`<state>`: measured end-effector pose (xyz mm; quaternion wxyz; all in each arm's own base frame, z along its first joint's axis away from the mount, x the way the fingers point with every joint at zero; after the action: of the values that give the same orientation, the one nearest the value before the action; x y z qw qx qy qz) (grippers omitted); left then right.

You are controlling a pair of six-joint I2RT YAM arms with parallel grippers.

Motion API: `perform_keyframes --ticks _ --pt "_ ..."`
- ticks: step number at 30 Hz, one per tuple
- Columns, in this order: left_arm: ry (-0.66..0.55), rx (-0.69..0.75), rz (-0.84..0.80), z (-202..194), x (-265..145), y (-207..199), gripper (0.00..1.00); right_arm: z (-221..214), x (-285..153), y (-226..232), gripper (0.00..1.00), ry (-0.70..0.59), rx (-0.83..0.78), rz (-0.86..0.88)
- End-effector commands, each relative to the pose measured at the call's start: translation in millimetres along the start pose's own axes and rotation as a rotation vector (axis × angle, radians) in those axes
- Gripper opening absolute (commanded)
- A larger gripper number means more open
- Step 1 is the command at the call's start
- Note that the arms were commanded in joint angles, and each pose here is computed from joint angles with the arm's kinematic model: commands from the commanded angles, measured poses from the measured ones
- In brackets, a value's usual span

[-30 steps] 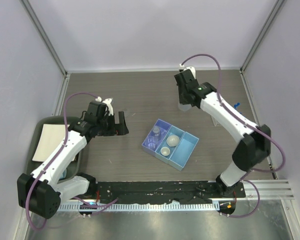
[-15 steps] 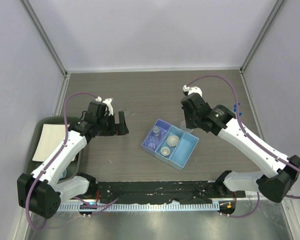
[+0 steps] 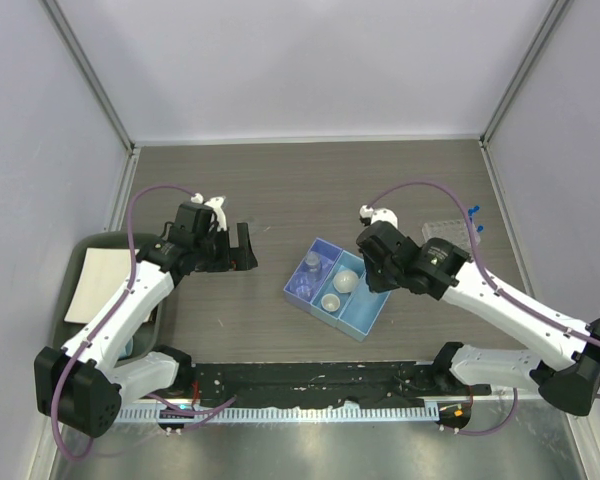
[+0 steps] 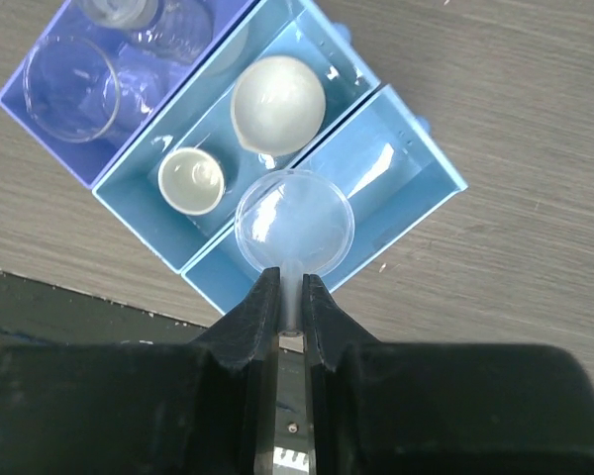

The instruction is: Organize the chemistry lab equipment

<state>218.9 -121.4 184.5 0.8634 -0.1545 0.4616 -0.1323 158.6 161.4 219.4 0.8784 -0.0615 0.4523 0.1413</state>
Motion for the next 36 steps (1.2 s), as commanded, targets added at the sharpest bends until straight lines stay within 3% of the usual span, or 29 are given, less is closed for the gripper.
perform_keyframes --ticks 1,36 --pt "-0.040 0.033 -0.027 7 -7 -6 1.00 -7 -1 9 0.01 -0.011 0.037 0.029" --pt "-0.046 0.038 -0.021 6 -9 -6 1.00 -43 29 27 0.01 0.044 -0.019 0.003"
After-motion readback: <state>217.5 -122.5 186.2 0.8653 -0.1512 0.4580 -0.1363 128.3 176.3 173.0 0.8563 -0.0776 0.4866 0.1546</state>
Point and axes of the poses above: each gripper's point midway between its finger pads, its own x axis out along the fingers, its own y axis along the line the jaws close on, z = x × y, the point moved 5 cm from there along -x, back along the fingers, and after that the axes turned 4 degrees about -x, right-handed, at the moved point
